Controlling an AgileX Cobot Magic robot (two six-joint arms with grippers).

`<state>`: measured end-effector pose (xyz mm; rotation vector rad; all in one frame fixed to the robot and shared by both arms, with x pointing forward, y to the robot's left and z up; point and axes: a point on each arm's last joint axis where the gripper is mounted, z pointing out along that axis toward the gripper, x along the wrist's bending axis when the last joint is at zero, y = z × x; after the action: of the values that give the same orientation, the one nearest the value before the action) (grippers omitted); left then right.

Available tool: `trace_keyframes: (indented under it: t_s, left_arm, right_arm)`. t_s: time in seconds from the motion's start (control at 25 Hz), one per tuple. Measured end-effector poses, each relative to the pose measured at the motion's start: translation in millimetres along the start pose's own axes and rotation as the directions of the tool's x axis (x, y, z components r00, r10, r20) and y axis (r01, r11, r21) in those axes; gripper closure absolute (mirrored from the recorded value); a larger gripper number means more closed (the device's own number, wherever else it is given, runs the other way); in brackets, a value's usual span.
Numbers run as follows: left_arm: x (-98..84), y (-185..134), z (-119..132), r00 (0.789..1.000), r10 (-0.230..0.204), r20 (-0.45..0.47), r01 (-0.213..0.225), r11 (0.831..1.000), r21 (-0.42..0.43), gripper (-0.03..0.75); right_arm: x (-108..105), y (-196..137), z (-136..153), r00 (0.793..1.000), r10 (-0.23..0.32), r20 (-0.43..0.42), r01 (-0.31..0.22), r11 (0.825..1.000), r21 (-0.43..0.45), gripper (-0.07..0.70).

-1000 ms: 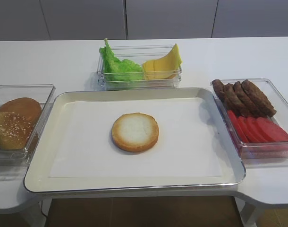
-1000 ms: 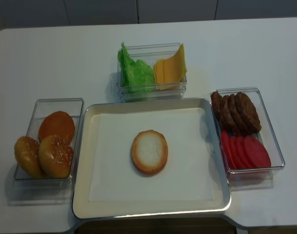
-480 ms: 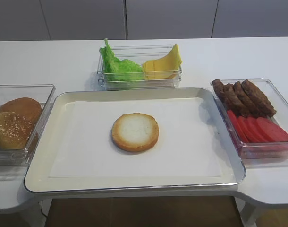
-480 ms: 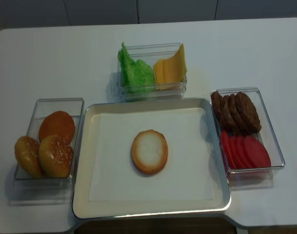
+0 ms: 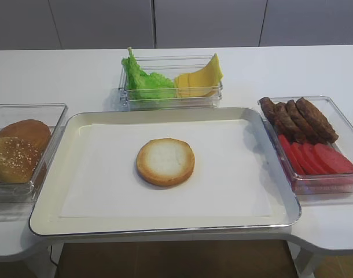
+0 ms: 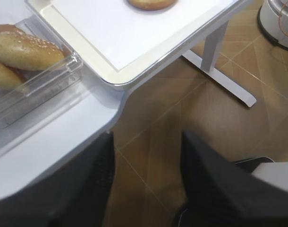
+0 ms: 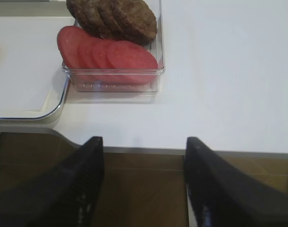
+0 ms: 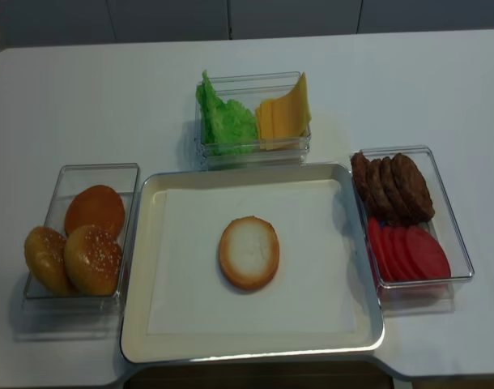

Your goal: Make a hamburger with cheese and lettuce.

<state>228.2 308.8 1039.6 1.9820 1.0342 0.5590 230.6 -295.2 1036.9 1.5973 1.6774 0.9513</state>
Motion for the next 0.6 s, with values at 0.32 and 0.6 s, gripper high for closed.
trace_keyframes:
  t_s: [0.32, 0.6]
  left_arm:
    - [1.2, 0.5, 1.8, 1.000, -0.003, -0.013, 0.003, 1.000, -0.011, 0.372]
    - [3.3, 0.5, 1.7, 0.999, -0.029, -0.036, 0.028, 1.000, -0.012, 0.372]
  right_arm:
    - [0.0, 0.0, 0.0, 1.000, 0.000, 0.000, 0.000, 1.000, 0.000, 0.201]
    - [0.0, 0.0, 0.0, 1.000, 0.000, 0.000, 0.000, 1.000, 0.000, 0.201]
